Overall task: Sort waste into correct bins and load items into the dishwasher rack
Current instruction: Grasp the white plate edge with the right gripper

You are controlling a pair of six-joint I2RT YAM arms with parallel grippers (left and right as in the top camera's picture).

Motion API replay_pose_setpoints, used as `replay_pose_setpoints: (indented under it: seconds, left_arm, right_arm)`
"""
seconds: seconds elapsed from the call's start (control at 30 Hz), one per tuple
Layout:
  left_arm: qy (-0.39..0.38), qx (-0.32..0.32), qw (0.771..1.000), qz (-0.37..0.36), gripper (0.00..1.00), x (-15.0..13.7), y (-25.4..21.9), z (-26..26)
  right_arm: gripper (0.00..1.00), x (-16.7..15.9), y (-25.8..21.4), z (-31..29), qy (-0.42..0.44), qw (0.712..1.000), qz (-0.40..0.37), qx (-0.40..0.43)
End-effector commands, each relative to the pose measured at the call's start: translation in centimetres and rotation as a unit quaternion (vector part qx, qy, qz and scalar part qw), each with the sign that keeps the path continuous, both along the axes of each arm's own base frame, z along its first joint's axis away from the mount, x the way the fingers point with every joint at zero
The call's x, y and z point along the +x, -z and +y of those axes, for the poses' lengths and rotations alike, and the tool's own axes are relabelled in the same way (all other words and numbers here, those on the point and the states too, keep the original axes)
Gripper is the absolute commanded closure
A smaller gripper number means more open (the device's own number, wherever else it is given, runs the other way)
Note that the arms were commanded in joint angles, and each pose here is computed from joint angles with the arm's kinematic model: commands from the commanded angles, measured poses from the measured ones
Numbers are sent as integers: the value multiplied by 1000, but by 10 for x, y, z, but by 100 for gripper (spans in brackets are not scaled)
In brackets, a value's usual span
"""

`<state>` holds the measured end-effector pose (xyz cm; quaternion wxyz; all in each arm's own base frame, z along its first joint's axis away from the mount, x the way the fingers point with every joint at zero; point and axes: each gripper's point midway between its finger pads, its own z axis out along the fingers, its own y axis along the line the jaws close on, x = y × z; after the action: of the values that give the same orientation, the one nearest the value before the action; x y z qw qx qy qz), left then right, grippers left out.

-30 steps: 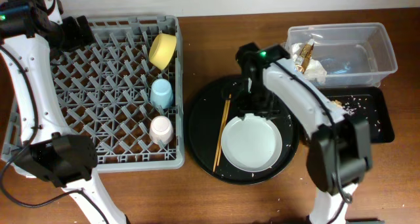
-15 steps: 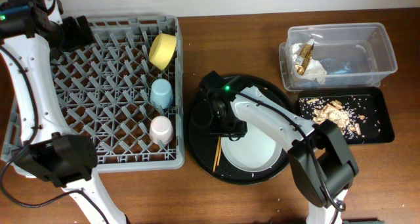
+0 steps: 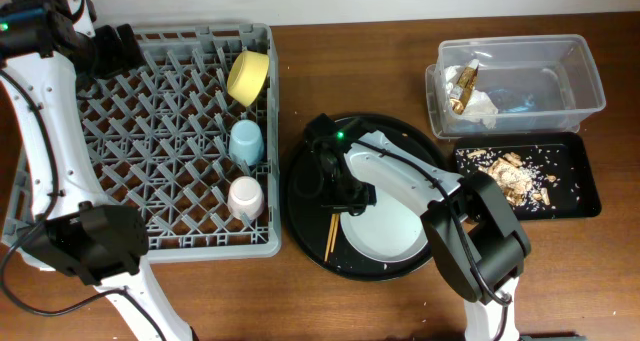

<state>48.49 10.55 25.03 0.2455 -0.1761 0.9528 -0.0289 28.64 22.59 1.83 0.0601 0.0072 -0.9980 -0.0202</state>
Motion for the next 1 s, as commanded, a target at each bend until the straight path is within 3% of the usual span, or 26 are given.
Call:
replay_pose_setpoints:
  seconds: [0.0, 0.27, 0.4, 0.57, 0.7, 0.97]
  left_arm:
    - [-6, 4, 1000, -12, 1, 0, -9, 5]
    - [-6, 4, 1000, -12, 1, 0, -9, 5]
    - [-6, 4, 1000, -12, 1, 0, -9, 5]
    - [-6, 4, 1000, -12, 1, 0, -9, 5]
    - [-6, 4, 1000, -12, 1, 0, -9, 5]
    - [-6, 4, 1000, -12, 1, 0, -9, 5]
  right_arm:
    - [81, 2, 1, -3, 7, 1000, 4, -6]
    - [76, 18, -9, -25, -43, 999, 7, 4]
    - [62, 21, -15, -18, -44, 999, 8, 25]
    - [60, 55, -57, -16, -17, 999, -39, 32]
    - [60, 33, -34, -24, -27, 999, -22, -29]
    - [60, 5, 11, -29, -59, 996, -16, -65]
